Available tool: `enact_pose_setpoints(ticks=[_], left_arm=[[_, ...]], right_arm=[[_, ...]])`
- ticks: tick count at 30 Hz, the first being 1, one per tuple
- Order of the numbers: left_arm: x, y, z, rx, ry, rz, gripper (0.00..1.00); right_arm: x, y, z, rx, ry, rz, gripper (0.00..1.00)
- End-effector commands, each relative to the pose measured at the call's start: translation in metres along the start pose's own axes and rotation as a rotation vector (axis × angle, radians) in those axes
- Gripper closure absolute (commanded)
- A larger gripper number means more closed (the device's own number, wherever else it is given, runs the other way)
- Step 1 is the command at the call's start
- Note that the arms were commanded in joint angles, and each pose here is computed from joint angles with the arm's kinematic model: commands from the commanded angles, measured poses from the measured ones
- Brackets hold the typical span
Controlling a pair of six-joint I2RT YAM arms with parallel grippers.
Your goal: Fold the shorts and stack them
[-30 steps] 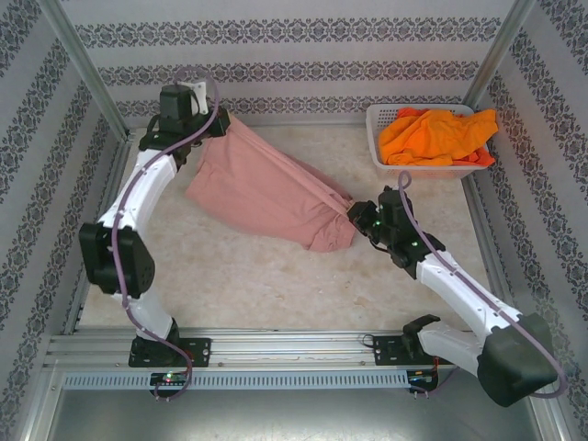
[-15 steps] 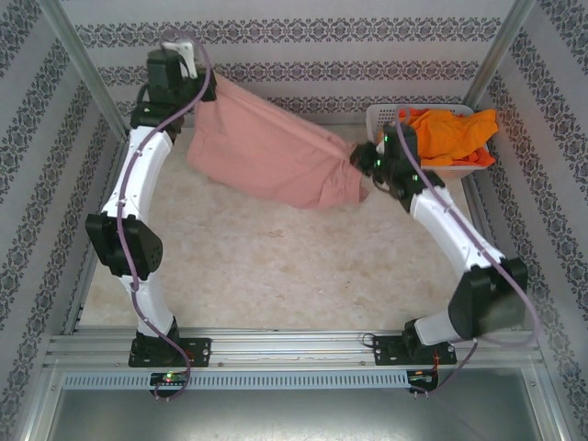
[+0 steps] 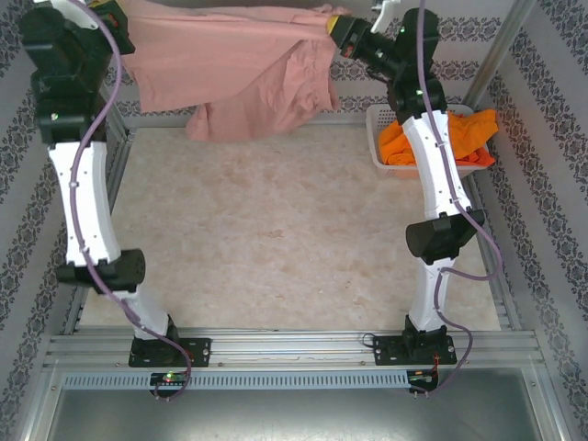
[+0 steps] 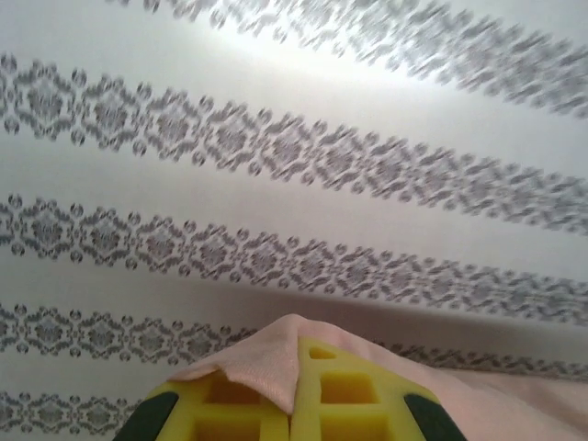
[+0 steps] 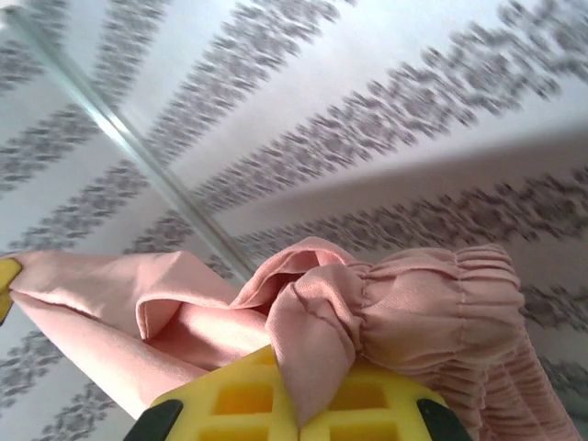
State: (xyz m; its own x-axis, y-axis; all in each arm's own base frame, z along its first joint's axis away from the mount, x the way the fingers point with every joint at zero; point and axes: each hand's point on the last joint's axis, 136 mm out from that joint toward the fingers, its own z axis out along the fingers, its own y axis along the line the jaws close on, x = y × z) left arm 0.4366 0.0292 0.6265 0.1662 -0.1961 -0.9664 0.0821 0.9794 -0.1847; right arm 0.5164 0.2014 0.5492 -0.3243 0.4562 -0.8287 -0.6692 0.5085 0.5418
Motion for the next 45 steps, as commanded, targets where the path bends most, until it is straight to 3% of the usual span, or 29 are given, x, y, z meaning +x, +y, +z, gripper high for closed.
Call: enact_pose_setpoints(ticks=[1,6,14,19,24,31,45], left_arm=[[-0.049,-0.04,-0.062,0.139,-0.177,0.084,1.0],[0.018,-0.048,-0.123,0.204,-0.228,0.06,1.0],[0.174,-0.06,-0.173,0.286,0.032,-0.112,1.0],[0.213,-0.057,-0.175,0.257,0.183,-0.1,1.0],[0.221,-0.042,-0.153,0.165,0.255,-0.093,1.0],[0.249,-0.036,-0.089,0.141,0.411,-0.103,1.0],[0.351,-0.004,0.025,0.023,0.639,-0.179,0.97]], right_arm=[[-0.014,0.013,-0.017,-0.104,0.023,-0.066,1.0],[0.053,-0.008,-0.03,-0.104,0.191,-0.046,1.0],[0.207,-0.061,-0.134,0.193,0.323,-0.034,1.0],[0.267,-0.07,-0.181,0.316,0.386,0.053,1.0],[0.281,-0.09,-0.198,0.459,0.365,0.121,1.0],[0.291,-0.124,-0.196,0.61,0.383,0.252,1.0],[0.326,-0.185,-0.18,0.807,0.413,0.495,0.91]])
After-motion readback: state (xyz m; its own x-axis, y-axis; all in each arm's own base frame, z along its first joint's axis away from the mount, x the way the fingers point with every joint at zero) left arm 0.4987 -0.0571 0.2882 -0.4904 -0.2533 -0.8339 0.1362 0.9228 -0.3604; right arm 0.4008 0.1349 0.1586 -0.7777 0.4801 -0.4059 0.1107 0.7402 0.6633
